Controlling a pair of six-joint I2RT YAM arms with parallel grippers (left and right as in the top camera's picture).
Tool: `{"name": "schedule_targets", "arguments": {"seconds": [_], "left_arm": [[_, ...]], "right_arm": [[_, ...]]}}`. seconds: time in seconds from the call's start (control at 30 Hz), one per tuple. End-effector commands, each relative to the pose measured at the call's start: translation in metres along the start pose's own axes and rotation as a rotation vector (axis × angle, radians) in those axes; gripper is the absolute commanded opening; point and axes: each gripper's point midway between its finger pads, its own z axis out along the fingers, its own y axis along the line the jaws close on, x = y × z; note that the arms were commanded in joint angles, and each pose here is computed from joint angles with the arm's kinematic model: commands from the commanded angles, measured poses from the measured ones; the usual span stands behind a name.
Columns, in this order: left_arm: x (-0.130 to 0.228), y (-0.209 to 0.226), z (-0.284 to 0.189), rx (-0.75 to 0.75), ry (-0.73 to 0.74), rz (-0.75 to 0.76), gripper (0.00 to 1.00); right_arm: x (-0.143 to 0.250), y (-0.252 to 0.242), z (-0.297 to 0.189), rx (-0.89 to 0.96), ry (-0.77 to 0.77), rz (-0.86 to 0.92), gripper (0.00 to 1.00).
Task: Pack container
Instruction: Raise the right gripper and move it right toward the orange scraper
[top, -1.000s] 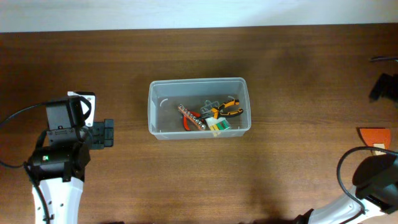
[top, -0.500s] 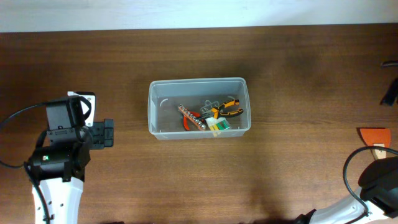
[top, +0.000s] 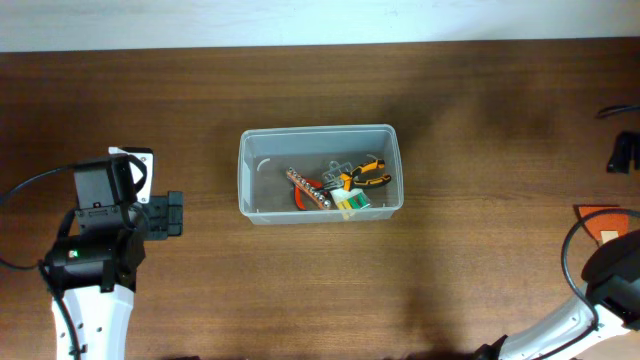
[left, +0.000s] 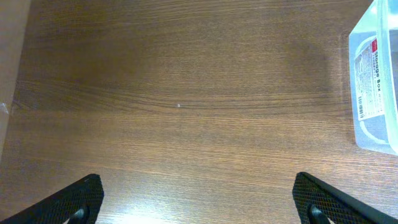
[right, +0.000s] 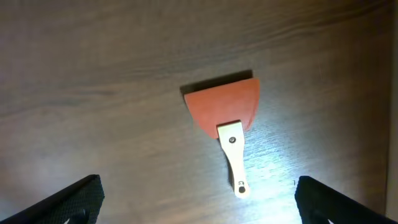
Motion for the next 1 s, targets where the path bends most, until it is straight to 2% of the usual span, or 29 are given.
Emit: {"name": "schedule_targets", "arguments": {"seconds": [0.0,0.3,0.5,0.77,0.97], "left_arm": [[-0.006,0.003,-0.003,-0.006,-0.016,-0.017,0.99],[-0.014,0.004,-0.002,-0.011,-0.044,-0.022,0.99],[-0.013,0.004,0.000,-0.010,-0.037,-0.021,0.99],[-0.013,0.004,0.001,-0.009,-0.034,-0.020,0.99],[-0.013,0.004,0.001,-0.009,-0.034,-0.021,0.99]], "right_arm": [[0.011,-0.008,0.001,0.016,0.039,-0.009,0.99],[0.048,-0.026,-0.018,0.003,0.082,0.137,0.99],[0.053,-0.042,-0.057,0.038,-0.055,0.219,0.99],[0.056,-0.039,-0.102,0.080,-0.195,0.224,0.99],[0.061,-0.033,-0.104,0.092,-0.233,0.219,0.99]]}}
